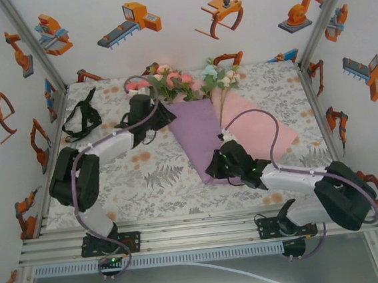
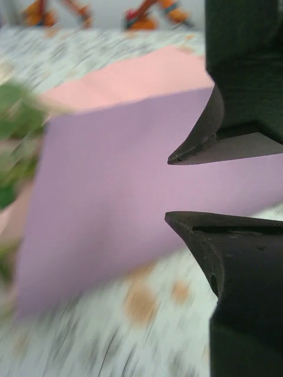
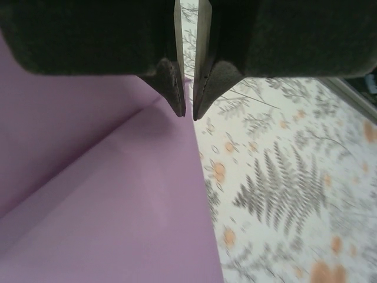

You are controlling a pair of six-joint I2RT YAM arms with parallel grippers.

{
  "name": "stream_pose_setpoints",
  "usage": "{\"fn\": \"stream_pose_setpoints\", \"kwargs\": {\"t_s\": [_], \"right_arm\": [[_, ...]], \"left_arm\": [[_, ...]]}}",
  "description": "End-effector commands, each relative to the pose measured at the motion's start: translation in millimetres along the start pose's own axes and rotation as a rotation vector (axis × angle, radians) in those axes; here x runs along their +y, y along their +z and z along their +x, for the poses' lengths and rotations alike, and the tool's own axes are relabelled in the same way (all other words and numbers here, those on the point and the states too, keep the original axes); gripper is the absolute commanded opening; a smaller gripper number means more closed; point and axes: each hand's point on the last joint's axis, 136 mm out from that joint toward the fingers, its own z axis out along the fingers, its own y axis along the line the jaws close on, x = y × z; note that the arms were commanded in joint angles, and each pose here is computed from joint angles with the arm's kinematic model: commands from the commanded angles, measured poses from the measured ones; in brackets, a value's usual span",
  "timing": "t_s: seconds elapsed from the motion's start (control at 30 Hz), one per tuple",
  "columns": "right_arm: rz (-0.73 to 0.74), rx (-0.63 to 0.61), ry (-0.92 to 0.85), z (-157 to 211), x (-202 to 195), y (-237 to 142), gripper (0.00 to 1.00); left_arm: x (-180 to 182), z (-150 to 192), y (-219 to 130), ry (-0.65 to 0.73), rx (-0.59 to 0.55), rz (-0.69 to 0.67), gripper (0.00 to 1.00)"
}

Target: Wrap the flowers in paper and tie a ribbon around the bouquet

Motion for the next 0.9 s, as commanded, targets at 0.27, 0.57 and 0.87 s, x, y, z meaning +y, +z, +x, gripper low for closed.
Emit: {"fn": "stream_pose_setpoints", "kwargs": {"t_s": [0.27, 0.57, 0.87], "right_arm": [[0.347, -0.2, 0.316, -66, -113, -102, 0.52], [0.642, -0.229, 0.569, -87, -238, -147, 0.84], [0.684, -0.14, 0.594, -91, -279, -122, 0.83]], "left_arm": [[-57, 168, 8, 0.049, 0.403, 0.109, 0.37], [-52, 193, 33, 0.05, 0.459, 0.11, 0.36], [-29, 215, 41, -0.029, 0.538, 0.048, 0.34]]}}
